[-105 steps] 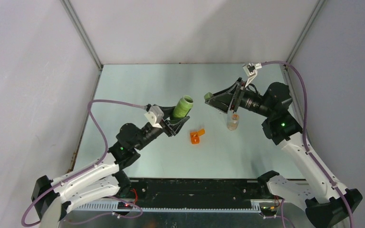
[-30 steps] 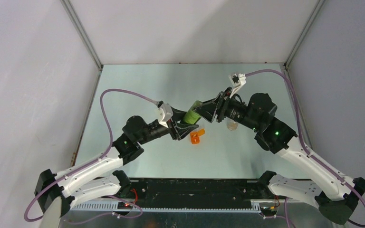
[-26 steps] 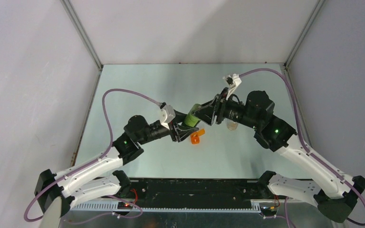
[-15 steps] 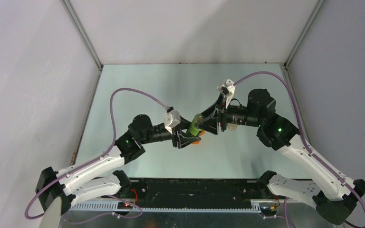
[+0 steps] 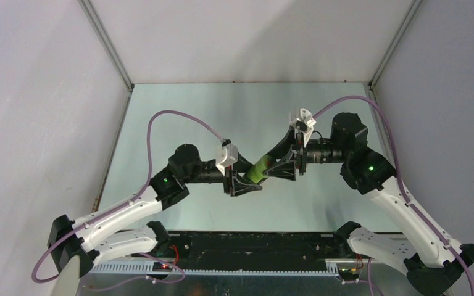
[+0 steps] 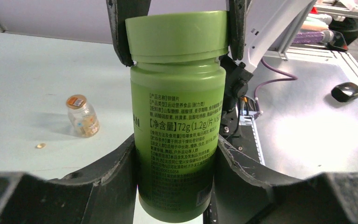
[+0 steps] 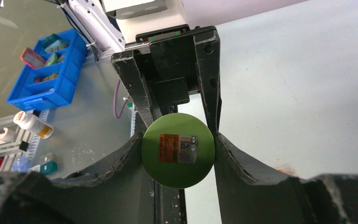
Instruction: Sort the pills into containers
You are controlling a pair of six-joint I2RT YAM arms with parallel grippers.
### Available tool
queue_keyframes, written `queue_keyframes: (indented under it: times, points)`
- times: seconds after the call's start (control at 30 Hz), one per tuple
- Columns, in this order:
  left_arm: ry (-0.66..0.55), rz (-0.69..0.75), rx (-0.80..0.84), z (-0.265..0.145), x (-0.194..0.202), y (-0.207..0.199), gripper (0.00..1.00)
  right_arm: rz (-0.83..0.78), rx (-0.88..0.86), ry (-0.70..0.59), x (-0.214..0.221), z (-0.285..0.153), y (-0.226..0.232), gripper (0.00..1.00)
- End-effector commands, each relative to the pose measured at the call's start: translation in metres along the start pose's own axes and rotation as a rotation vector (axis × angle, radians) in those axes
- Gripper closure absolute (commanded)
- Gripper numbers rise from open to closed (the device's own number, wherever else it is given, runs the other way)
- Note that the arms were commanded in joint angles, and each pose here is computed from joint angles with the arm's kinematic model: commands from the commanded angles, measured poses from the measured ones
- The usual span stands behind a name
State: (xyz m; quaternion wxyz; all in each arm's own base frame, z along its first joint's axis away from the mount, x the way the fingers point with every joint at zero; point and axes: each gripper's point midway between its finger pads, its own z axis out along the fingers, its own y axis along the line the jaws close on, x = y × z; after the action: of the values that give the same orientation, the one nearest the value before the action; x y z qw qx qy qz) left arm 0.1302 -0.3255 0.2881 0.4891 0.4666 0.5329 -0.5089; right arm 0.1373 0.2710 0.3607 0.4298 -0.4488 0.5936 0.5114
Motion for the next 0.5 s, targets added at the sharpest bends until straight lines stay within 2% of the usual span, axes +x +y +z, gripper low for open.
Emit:
queue_keyframes:
  times: [0.0,0.27,0.47]
  points:
    - [-0.148,0.083,0.091,0.002,-0.065,-0.017,1.0,-0.073,-0.037,0.066,0.017,-0.01,0.012,0.94]
    - [-0.117,0.043,0.202,0.003,-0.062,-0.035,1.0,-0.218,-0.006,0.038,0.018,-0.02,0.015,0.97]
    - [-0.147,0.073,0.196,0.002,-0.068,-0.035,1.0,-0.142,0.019,0.02,0.013,-0.014,0.013,0.97]
